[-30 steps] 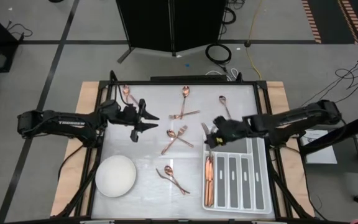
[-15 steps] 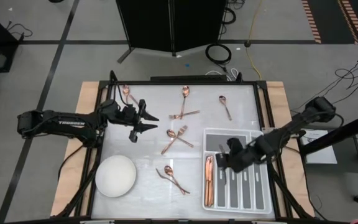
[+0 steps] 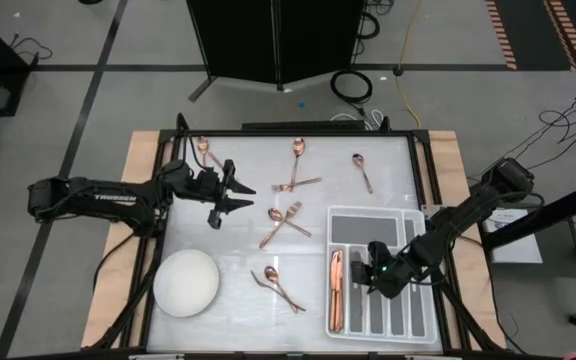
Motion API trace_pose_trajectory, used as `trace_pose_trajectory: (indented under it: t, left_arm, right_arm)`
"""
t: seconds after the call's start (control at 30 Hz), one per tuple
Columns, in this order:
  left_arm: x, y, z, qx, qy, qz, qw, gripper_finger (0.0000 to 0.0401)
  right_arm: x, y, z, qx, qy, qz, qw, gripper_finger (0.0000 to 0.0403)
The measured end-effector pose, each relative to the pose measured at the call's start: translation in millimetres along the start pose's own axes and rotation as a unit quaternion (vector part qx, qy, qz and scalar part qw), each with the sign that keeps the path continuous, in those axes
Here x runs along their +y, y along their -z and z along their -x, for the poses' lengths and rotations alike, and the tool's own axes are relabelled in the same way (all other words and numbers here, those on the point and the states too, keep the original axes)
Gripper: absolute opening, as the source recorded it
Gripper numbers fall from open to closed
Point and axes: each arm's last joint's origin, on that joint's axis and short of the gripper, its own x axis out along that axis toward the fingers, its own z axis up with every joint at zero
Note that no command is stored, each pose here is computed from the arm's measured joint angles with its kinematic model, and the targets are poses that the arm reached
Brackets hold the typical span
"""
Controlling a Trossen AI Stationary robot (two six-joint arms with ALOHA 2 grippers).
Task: Sort silverware
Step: Put the brown fork in the white silverware organizer
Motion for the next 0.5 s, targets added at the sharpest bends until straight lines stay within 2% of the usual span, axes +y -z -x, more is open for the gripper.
trace_pose_trajectory:
  t: [0.5]
  left_arm:
    - [0.1,-0.2,0.0,0.000,-0.002,-0.001,1.000,0.0130]
  right_arm:
    - [-3.9,-0.8,-19.4,-0.007,0.008,-0.006,1.000,0.0004]
